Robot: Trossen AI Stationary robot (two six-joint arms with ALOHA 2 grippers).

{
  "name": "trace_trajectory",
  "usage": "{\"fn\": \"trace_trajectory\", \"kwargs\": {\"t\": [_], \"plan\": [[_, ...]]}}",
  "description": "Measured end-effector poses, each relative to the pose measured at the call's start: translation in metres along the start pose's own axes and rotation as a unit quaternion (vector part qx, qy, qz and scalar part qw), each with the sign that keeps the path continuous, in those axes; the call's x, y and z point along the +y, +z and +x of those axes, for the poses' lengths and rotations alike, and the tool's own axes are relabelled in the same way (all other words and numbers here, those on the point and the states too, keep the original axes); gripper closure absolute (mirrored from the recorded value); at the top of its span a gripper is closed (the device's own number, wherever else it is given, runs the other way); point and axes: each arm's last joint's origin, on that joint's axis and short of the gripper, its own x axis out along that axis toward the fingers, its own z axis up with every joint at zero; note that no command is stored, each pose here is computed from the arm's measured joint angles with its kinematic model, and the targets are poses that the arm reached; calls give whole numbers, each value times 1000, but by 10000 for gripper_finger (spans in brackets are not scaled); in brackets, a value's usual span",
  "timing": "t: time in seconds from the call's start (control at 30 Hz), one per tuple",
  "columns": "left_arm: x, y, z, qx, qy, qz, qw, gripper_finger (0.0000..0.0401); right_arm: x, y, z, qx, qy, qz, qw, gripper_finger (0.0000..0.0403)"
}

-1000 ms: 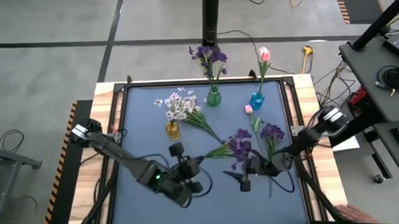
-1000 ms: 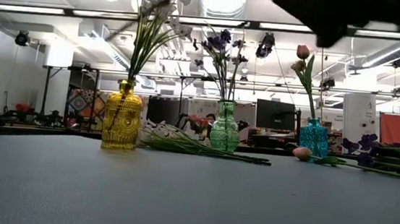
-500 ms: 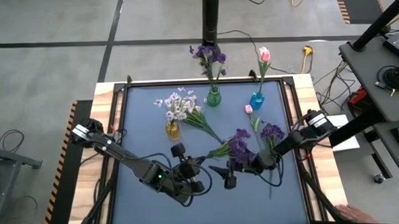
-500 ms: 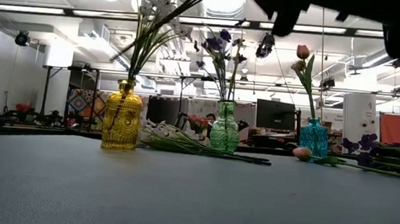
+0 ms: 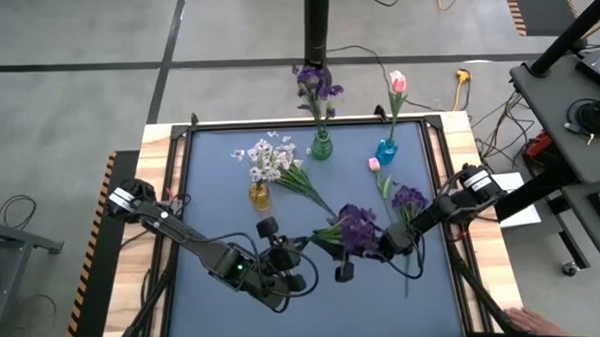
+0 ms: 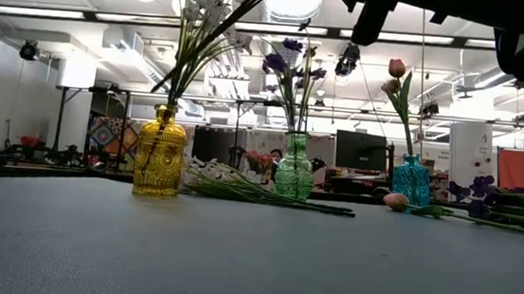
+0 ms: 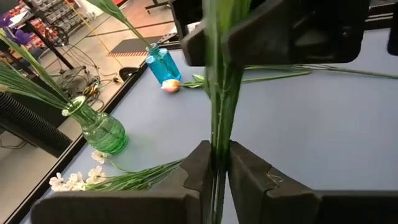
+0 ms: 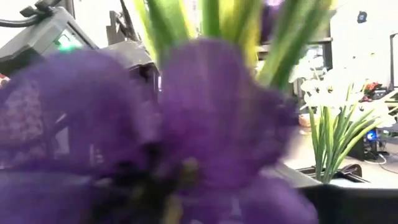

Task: Sort flowers into vase by color
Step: Put the left purple flowers into the green vase

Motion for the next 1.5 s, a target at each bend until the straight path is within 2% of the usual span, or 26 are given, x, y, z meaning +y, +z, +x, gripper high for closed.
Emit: {"fn": "trace_trajectory", "kwargs": {"t": [0.17, 0.33, 0.47, 0.57, 0.7, 0.8, 0.87, 1.0, 1.13, 1.3, 1.5], "plan": [[2, 3, -2, 0, -9, -5, 1000, 327, 0, 0, 0, 1, 1, 0, 1000, 375], [10, 3, -10, 22, -31, 14, 999, 263, 0, 2, 0, 11, -4, 1, 1000, 384], [24, 3, -20, 61, -61, 44, 995, 222, -4, 12, 2, 67, -62, -23, 996, 376], [35, 3, -29, 85, -78, 56, 992, 206, -16, 24, 3, 140, -116, -56, 982, 376], [45, 0, -35, 108, -73, 70, 989, 200, -44, 55, 11, 227, -177, -81, 954, 376], [46, -1, -36, 107, -59, 71, 990, 200, -73, 85, 16, 269, -222, -96, 932, 376], [45, -1, -36, 104, -52, 79, 990, 200, -93, 106, 21, 278, -244, -97, 924, 376], [46, -3, -36, 107, -49, 94, 989, 200, -129, 140, 30, 262, -262, -102, 923, 376], [46, -3, -36, 107, -47, 97, 988, 200, -162, 159, 38, 241, -285, -104, 922, 376], [46, -4, -36, 109, -47, 99, 988, 200, -195, 166, 49, 233, -290, -95, 923, 375], [46, -4, -36, 109, -46, 100, 988, 200, -216, 161, 63, 242, -307, -112, 914, 375]]}}
